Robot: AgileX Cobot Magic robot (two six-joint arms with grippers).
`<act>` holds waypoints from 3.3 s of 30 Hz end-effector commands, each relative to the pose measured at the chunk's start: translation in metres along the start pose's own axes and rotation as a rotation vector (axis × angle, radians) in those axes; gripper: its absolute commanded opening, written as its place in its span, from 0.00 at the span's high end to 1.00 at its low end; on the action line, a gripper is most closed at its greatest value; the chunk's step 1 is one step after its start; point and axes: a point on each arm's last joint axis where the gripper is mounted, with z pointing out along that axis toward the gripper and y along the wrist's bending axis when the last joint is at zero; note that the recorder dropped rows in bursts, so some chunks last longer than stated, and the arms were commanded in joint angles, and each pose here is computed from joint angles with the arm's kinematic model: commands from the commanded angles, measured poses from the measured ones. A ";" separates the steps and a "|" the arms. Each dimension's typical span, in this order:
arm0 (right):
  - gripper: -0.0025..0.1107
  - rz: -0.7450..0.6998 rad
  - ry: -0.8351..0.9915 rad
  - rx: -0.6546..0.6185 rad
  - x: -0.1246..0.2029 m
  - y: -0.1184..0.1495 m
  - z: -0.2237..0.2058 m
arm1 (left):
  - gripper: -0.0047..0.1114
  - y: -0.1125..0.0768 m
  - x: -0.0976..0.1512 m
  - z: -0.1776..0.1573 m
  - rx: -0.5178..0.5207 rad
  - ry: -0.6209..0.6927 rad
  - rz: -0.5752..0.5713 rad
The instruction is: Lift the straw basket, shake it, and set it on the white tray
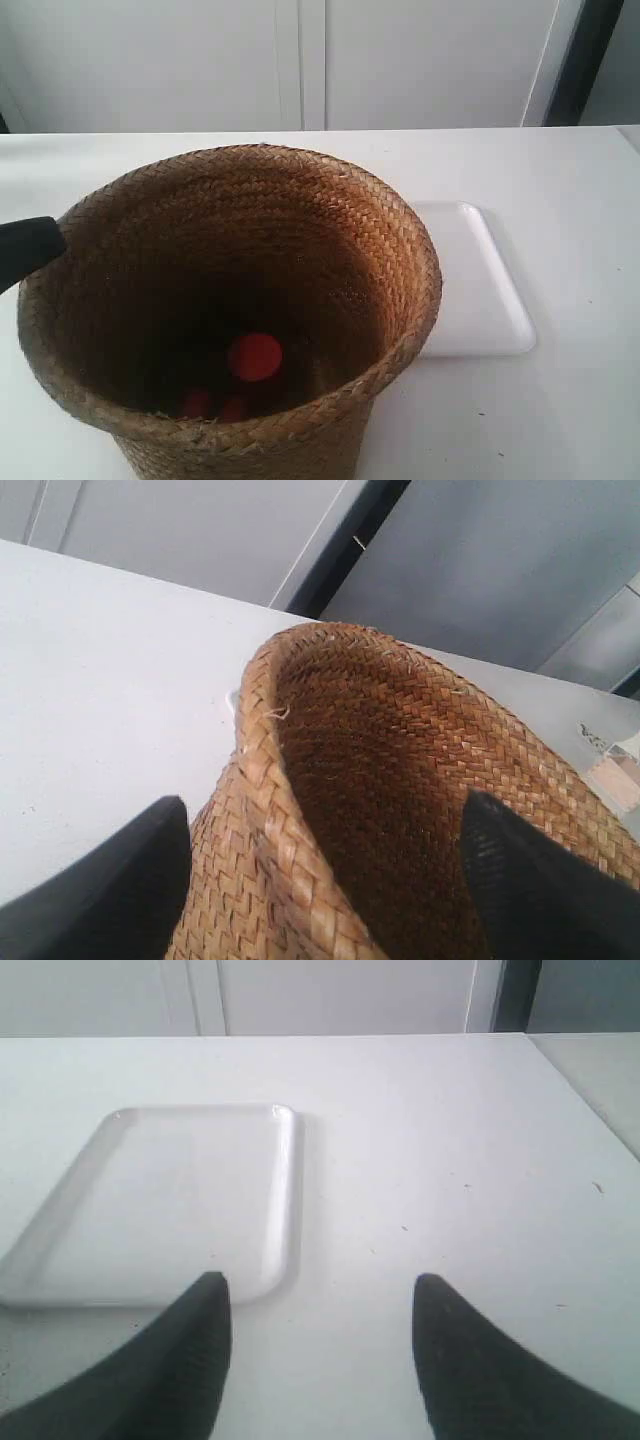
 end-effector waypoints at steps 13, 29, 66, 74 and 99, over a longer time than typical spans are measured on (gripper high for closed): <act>0.52 -0.002 -0.005 0.001 0.000 0.000 0.000 | 0.30 0.010 -0.002 0.008 -0.033 0.021 -0.061; 0.52 -0.042 -0.005 0.015 0.000 -0.001 0.000 | 0.30 0.009 -0.003 0.008 -0.025 0.012 -0.073; 0.52 -0.037 -0.128 0.008 -0.011 -0.001 -0.001 | 0.44 -0.016 -0.087 0.012 -0.203 -0.122 0.590; 0.52 -0.037 -0.128 0.008 -0.011 -0.001 -0.001 | 0.74 -0.011 -0.106 0.004 -0.465 -0.104 1.395; 0.52 -0.037 -0.130 0.008 -0.011 -0.001 -0.001 | 0.81 -0.014 -0.111 0.051 -0.065 -0.039 0.215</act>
